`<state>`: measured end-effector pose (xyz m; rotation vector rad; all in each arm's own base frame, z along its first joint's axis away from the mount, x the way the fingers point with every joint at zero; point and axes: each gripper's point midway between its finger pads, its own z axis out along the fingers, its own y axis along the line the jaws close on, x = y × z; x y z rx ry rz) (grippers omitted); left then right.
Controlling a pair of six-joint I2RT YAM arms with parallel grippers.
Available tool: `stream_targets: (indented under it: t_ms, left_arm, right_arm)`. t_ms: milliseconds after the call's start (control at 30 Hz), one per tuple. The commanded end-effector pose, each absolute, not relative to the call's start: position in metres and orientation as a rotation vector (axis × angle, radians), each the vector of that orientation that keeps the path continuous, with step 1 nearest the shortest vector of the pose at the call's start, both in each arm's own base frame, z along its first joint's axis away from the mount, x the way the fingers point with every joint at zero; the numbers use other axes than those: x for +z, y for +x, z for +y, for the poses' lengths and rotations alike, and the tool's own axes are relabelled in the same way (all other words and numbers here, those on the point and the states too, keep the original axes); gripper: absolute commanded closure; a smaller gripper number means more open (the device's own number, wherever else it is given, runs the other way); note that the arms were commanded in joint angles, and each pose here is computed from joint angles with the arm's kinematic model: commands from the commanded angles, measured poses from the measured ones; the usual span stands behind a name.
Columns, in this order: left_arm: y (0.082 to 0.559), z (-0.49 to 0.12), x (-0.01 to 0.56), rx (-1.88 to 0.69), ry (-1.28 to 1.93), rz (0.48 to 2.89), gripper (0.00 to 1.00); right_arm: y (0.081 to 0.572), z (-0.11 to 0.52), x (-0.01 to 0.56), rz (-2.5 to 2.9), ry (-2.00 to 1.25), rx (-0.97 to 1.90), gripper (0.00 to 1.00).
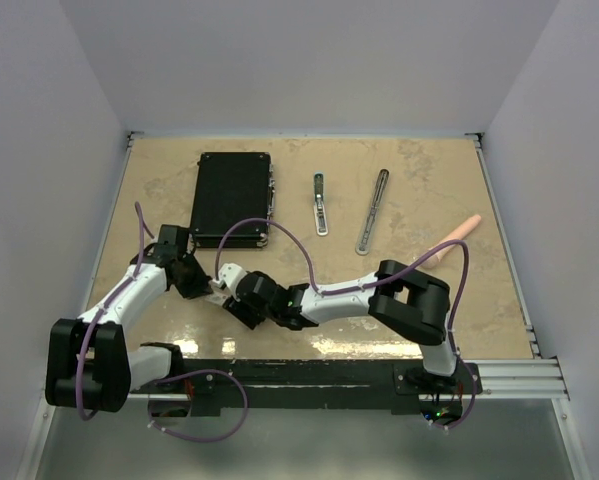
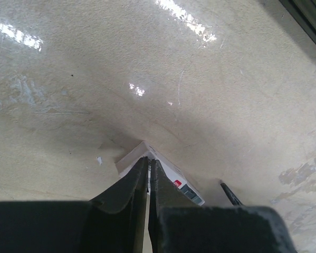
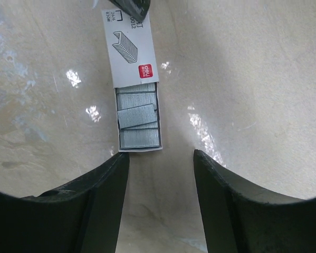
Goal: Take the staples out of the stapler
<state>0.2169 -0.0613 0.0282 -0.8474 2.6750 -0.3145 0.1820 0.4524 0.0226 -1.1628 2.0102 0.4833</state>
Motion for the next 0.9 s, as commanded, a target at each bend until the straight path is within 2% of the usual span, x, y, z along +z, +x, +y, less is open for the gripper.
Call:
stream_targets:
  t_ms: [0, 333, 400, 467, 533, 733, 867]
  left_arm:
    - [0.22, -0.063, 0.028, -0.337, -0.821, 2.663, 0.9]
    - [0.228, -0.064, 0.041, -0.352, -0.791, 2.635, 0.9]
    - [0.236, -0.059, 0.052, -0.314, -0.791, 2.608, 0.86]
    - [0.243, -0.052, 0.061, -0.268, -0.795, 2.584, 0.77]
    - [0.252, -0.042, 0.072, -0.201, -0.809, 2.544, 0.75]
    - [0.251, -0.011, 0.067, 0.056, -0.909, 2.526, 0.79]
    - [0.246, -0.009, 0.052, 0.092, -0.915, 2.568, 0.85]
  right_arm:
    - [0.194, 0.468, 0.03, 1.978, -1.123, 0.489, 0.44]
    - [0.197, 0.472, 0.034, 1.962, -1.125, 0.484, 0.44]
    - [0.196, 0.47, 0.037, 1.96, -1.124, 0.487, 0.44]
    - [0.195, 0.466, 0.033, 1.967, -1.126, 0.479, 0.44]
    - [0.194, 0.463, 0.031, 1.975, -1.128, 0.475, 0.44]
    - [0.193, 0.464, 0.033, 1.976, -1.117, 0.493, 0.44]
    - [0.194, 0.463, 0.035, 1.968, -1.114, 0.49, 0.44]
